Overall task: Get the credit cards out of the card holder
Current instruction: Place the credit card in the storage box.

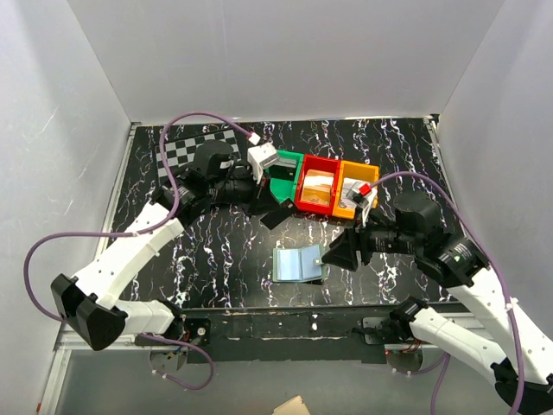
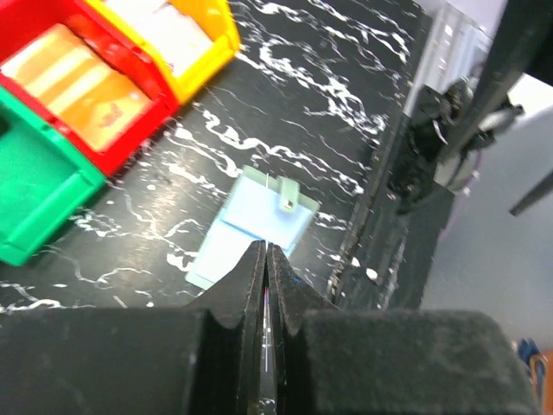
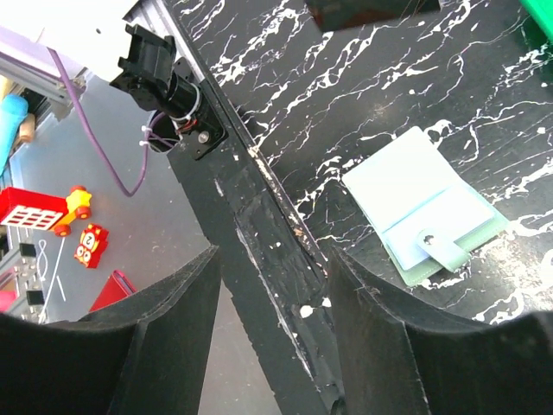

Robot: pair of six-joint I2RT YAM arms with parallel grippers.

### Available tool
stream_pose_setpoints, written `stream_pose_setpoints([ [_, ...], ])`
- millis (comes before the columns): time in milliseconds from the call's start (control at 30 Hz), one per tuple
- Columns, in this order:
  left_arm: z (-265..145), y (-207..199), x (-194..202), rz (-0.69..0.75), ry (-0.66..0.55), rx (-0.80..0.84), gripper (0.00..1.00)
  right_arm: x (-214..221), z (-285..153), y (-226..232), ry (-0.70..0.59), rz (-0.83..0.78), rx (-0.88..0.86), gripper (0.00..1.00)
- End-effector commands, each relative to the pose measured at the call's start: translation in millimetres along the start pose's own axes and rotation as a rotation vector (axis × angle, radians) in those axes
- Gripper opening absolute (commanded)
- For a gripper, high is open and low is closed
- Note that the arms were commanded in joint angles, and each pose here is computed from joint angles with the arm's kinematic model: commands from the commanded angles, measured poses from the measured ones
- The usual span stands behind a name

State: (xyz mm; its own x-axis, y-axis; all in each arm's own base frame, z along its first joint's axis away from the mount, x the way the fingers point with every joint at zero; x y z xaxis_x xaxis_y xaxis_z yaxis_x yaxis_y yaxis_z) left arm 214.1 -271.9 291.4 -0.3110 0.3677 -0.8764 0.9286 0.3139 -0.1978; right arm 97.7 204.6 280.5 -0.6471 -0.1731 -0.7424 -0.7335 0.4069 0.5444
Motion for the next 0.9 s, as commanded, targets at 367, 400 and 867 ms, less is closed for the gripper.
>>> stream_pose_setpoints([
  [367,10,52,3,0.599,-0.088,-0.167,0.0,-4,-22,16,-0.068,0.027,-0.006,0.55],
  [400,12,57,0,0.626,-0.095,-0.17,0.0,-3,-21,16,-0.058,0.028,-0.006,0.54],
  [867,34,199,-12,0.559,-0.027,-0.095,0.0,7,-10,5,-0.053,0.077,0.0,0.51],
])
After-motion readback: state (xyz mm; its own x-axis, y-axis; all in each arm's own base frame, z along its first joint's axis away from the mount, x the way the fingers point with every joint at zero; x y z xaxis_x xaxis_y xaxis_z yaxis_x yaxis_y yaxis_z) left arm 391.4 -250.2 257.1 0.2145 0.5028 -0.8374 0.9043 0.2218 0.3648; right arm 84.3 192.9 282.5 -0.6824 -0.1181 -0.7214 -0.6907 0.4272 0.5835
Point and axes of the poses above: each gripper's point midway between its finger pads, its own z axis out along the fingers, its own y axis along the line the jaws close on, x = y × z, the point moved 2 cm from there along -z, back along the fingers, and after that the axes turned 6 degrees about z, right-handed, at the moved point
